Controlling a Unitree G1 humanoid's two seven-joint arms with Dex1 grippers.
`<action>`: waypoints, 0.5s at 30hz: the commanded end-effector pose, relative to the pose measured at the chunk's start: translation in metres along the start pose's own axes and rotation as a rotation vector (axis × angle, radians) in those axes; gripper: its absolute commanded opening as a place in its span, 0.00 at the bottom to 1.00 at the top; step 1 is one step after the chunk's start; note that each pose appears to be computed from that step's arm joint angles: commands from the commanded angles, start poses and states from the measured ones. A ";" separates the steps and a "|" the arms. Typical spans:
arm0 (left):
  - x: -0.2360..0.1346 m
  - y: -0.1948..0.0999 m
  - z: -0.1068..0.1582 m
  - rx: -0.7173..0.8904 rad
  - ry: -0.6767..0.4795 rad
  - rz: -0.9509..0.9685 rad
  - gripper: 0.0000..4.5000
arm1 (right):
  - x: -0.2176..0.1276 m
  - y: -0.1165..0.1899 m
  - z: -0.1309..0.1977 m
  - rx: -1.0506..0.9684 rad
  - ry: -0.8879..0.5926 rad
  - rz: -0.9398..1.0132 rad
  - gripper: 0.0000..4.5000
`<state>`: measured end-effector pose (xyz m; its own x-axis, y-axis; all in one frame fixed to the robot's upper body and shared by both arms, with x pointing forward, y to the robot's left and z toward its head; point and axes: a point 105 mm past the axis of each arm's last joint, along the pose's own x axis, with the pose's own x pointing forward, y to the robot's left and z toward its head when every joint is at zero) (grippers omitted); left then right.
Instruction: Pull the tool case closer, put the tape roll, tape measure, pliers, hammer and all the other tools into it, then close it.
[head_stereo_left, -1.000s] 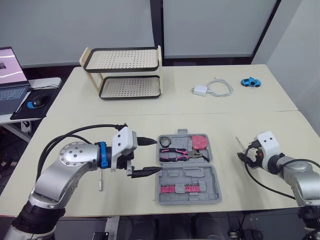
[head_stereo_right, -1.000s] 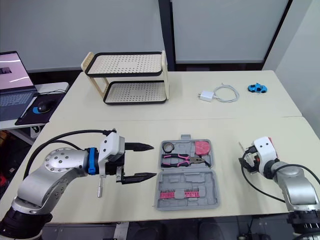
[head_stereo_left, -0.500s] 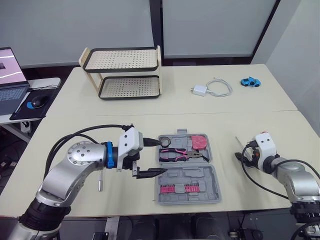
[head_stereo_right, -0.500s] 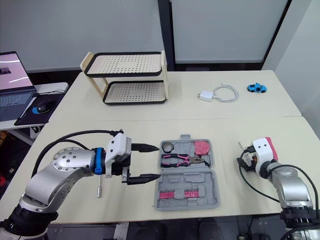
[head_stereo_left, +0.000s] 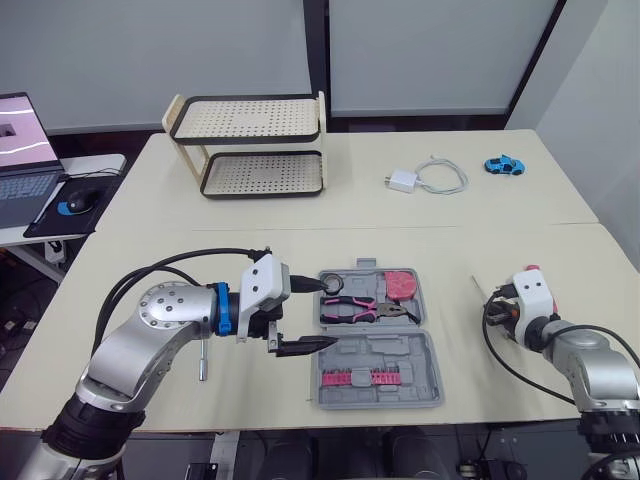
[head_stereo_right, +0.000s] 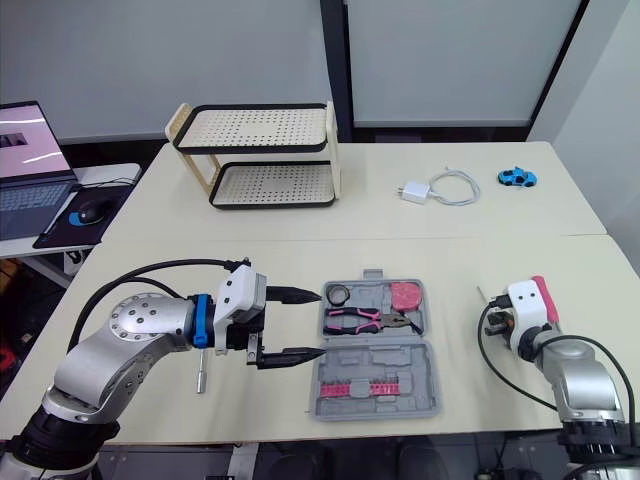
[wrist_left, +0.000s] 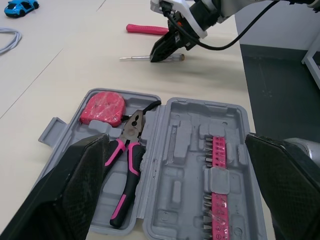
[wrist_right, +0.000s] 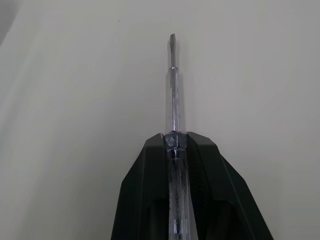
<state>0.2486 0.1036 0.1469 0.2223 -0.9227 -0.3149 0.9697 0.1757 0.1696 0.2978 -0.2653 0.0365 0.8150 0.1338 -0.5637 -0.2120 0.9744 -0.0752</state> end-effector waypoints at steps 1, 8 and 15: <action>-0.002 -0.005 0.007 0.061 0.008 -0.015 1.00 | -0.016 0.010 0.015 0.034 -0.064 0.002 0.05; -0.004 -0.011 0.002 0.079 0.035 -0.048 1.00 | -0.038 0.055 0.007 0.105 -0.059 0.031 0.05; -0.004 -0.013 -0.001 0.091 0.046 -0.066 1.00 | -0.034 0.072 -0.001 0.143 -0.034 0.012 0.05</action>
<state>0.2390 0.1070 0.1407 0.1801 -0.9128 -0.3667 0.9739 0.1130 0.1970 0.2513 -0.1997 0.0405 0.8078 0.1665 -0.5654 -0.1564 0.9854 0.0668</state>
